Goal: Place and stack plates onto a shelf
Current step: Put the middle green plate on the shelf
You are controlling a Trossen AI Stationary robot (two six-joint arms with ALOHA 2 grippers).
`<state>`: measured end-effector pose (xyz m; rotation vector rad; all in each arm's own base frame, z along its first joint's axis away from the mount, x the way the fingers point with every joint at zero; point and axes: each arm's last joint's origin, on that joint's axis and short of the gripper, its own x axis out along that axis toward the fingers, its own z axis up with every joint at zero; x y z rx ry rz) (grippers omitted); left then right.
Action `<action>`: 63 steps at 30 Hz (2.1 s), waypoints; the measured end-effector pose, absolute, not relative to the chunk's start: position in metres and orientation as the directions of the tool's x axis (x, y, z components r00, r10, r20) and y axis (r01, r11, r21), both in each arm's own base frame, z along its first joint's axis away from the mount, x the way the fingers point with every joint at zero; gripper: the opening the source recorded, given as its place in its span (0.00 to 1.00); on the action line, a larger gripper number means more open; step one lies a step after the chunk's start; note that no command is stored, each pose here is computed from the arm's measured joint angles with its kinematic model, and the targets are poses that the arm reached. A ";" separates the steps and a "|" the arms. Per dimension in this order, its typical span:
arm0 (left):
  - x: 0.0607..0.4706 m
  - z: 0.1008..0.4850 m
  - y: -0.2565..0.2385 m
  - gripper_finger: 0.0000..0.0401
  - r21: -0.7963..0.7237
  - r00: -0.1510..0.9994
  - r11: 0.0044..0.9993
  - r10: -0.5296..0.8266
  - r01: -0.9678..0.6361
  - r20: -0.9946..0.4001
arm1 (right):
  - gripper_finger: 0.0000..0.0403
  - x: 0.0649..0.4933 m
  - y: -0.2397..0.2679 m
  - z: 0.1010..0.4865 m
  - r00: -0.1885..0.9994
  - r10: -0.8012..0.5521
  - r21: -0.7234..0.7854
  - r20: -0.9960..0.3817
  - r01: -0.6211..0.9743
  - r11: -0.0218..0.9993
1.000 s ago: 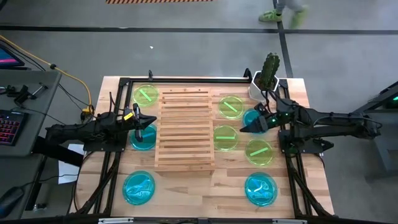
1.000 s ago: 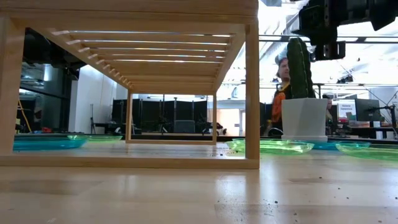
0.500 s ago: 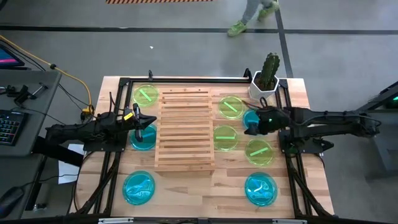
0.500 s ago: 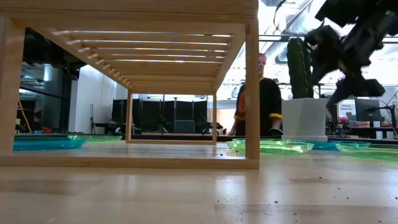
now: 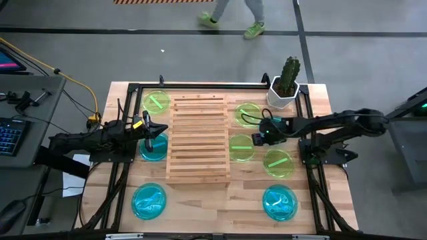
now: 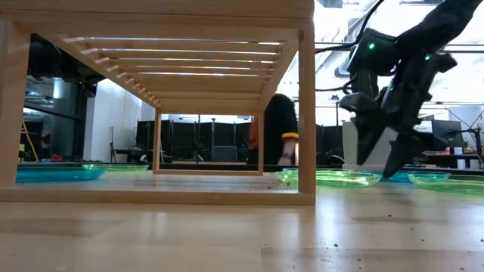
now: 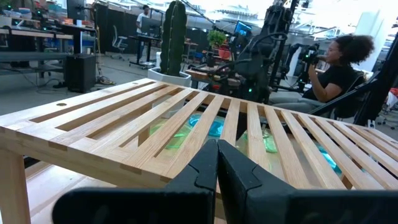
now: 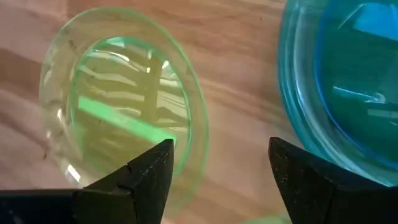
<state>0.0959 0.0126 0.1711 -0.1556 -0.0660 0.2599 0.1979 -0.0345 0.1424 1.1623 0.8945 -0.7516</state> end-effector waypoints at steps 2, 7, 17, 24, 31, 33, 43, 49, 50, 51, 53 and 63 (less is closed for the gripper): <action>0.096 0.171 0.013 0.00 -0.162 0.964 0.955 0.260 -0.250 0.045 | 0.61 0.205 -0.036 0.139 0.490 -0.035 0.468 -0.871 0.850 0.242; 0.096 0.171 0.013 0.00 -0.162 0.964 0.955 0.261 -0.251 0.045 | 0.60 0.213 -0.037 0.130 0.492 -0.027 0.476 -0.870 0.854 0.209; 0.096 0.171 0.013 0.00 -0.162 0.964 0.955 0.260 -0.250 0.045 | 0.18 0.216 -0.039 0.116 0.429 -0.073 0.414 -0.900 0.897 0.156; 0.096 0.171 0.013 0.00 -0.162 0.964 0.955 0.261 -0.250 0.045 | 0.01 0.214 -0.042 0.115 0.417 -0.086 0.405 -0.905 0.905 0.133; 0.096 0.171 0.013 0.00 -0.162 0.964 0.955 0.261 -0.251 0.045 | 0.00 0.203 -0.044 0.130 0.432 -0.110 0.415 -0.895 0.897 0.151; 0.096 0.171 0.013 0.00 -0.162 0.964 0.955 0.260 -0.250 0.045 | 0.00 0.199 -0.045 0.136 0.439 -0.115 0.420 -0.891 0.894 0.156; 0.096 0.171 0.013 0.00 -0.162 0.964 0.955 0.260 -0.250 0.045 | 0.00 0.181 -0.049 0.169 0.556 -0.097 0.527 -0.825 0.820 0.221; 0.096 0.171 0.013 0.00 -0.162 0.964 0.955 0.261 -0.250 0.045 | 0.00 0.169 -0.050 0.179 0.568 -0.100 0.534 -0.817 0.810 0.243; 0.096 0.171 0.013 0.00 -0.162 0.964 0.955 0.261 -0.250 0.045 | 0.00 0.168 -0.050 0.179 0.560 -0.092 0.526 -0.823 0.813 0.248; 0.096 0.171 0.013 0.00 -0.162 0.964 0.955 0.261 -0.251 0.045 | 0.00 0.167 -0.050 0.178 0.546 -0.086 0.514 -0.833 0.822 0.246; 0.096 0.171 0.013 0.00 -0.162 0.964 0.954 0.261 -0.251 0.045 | 0.00 0.166 -0.050 0.174 0.525 -0.079 0.493 -0.848 0.834 0.248; 0.096 0.171 0.013 0.00 -0.162 0.964 0.955 0.260 -0.250 0.045 | 0.14 0.164 -0.042 0.141 0.588 0.026 0.582 -0.808 0.792 0.184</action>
